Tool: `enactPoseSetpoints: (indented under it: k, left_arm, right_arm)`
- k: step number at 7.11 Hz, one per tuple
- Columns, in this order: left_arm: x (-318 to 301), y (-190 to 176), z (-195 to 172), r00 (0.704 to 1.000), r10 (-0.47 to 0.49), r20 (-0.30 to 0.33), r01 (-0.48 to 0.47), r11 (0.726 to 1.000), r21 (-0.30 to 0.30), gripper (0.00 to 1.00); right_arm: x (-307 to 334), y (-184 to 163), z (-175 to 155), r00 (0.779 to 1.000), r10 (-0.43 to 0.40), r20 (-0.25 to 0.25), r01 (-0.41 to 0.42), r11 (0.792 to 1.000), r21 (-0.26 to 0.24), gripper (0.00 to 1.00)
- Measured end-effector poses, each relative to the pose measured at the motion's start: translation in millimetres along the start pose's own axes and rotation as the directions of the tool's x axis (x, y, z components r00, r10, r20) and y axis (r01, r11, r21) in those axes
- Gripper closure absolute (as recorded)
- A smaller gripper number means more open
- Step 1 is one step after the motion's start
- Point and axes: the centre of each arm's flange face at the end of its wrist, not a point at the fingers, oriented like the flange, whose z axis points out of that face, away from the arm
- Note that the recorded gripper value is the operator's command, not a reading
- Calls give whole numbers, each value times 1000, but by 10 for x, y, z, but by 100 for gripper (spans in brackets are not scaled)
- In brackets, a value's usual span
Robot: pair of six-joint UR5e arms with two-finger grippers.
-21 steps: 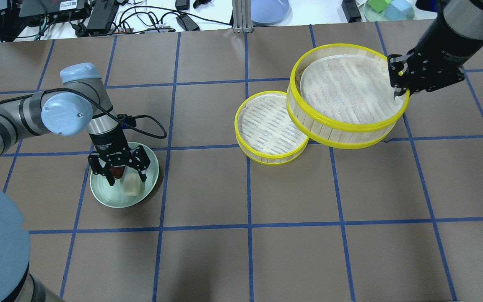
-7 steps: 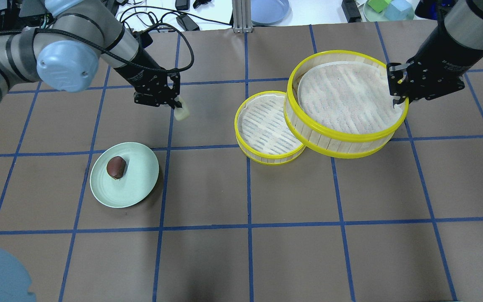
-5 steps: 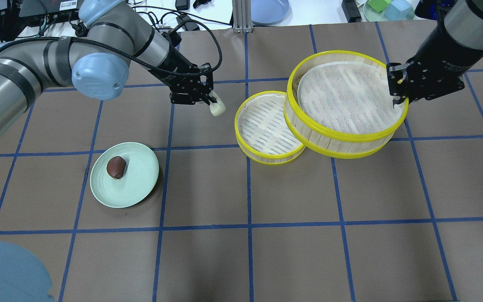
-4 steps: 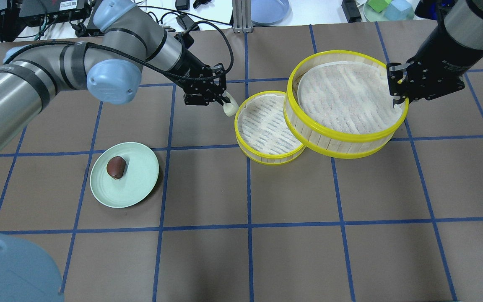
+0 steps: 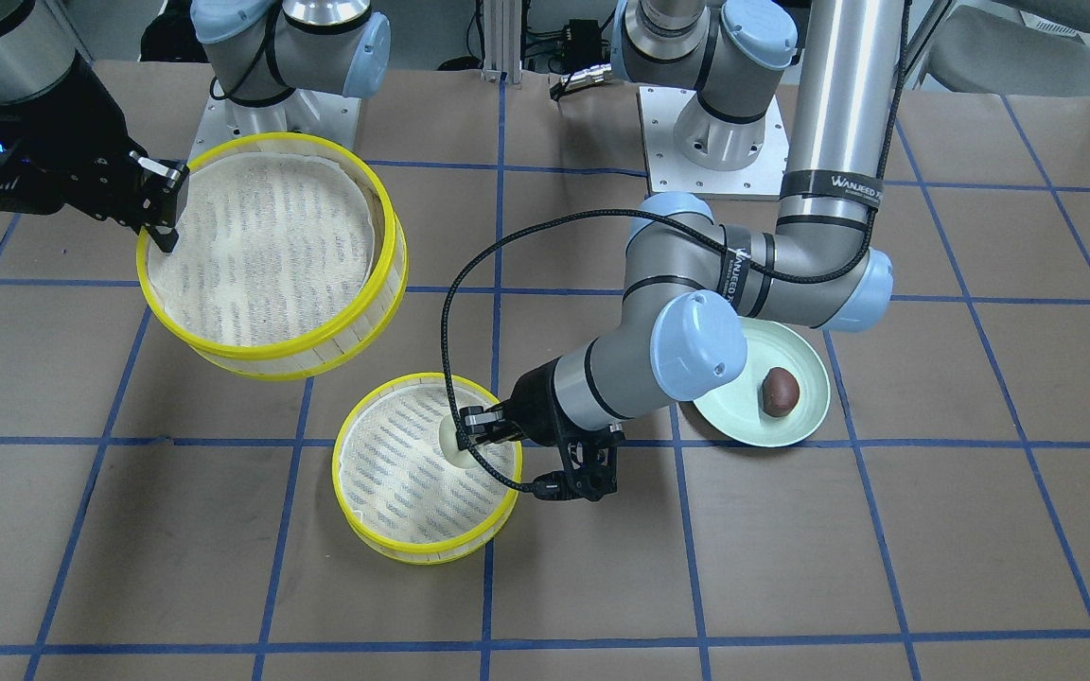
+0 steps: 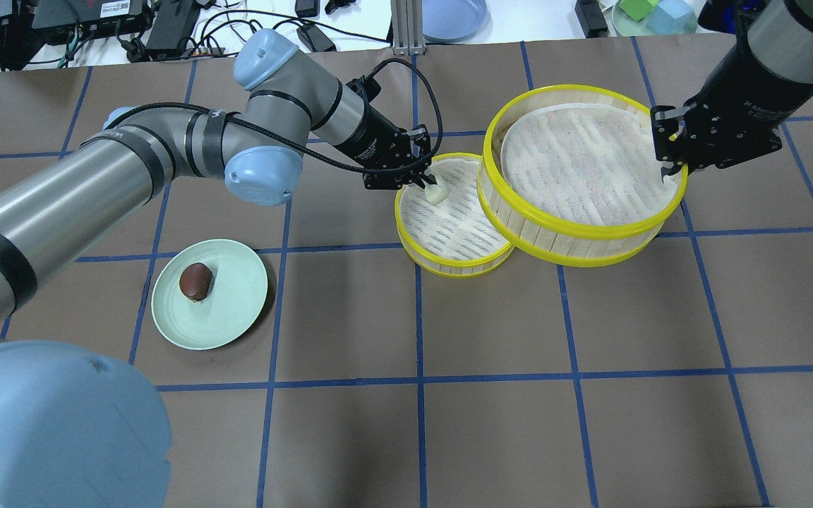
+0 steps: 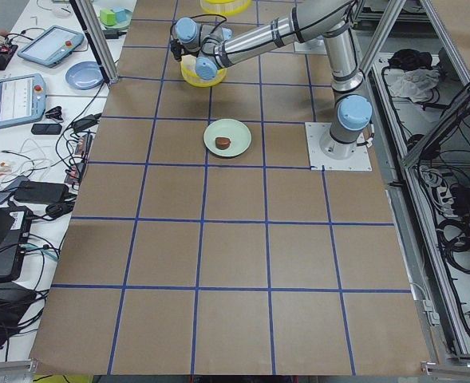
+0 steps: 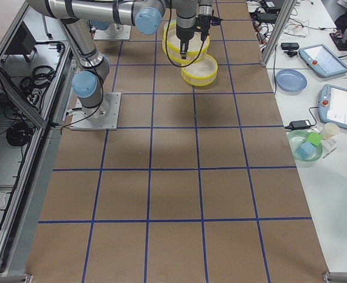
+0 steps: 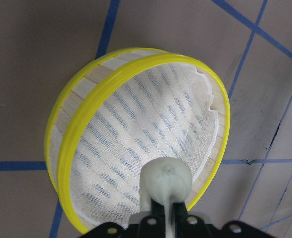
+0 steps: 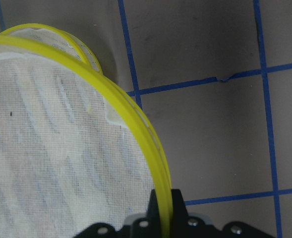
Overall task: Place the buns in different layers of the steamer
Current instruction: 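Carry the white bun over the lower steamer layer and release it, then withdraw the left gripper to the plate while the right restacks the top layer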
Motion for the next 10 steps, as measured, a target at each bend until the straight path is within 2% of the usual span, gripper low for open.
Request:
enactPoseSetpoints:
  k: [1, 2, 6, 7, 8, 10]
  left_arm:
    - [22, 13, 62, 1000, 6, 3, -6, 1000, 4, 8]
    - [48, 17, 68, 1000, 15, 4, -15, 1000, 13, 0]
    - [125, 25, -13, 1000, 7, -1, -7, 999, 36, 0]
    - [121, 19, -62, 1000, 11, 26, -12, 998, 56, 0]
    - [59, -8, -132, 995, 38, 95, -46, 996, 82, 0]
    - [-310, -176, -432, 951, 118, 285, -147, 986, 83, 0]
  right_arm:
    - [1, 0, 2, 1000, 0, 0, 0, 1000, 0, 100]
    - [1, 1, 5, 1000, -1, -1, 1, 1000, -1, 100]
    - [6, 2, 7, 1000, -1, -5, 1, 1000, -2, 100]
    - [7, 0, 9, 1000, -1, -6, 1, 1000, -2, 100]
    - [10, 0, 11, 1000, -1, -9, 1, 1000, -3, 100]
    - [21, 37, 52, 1000, 0, -12, -1, 1000, -15, 100]
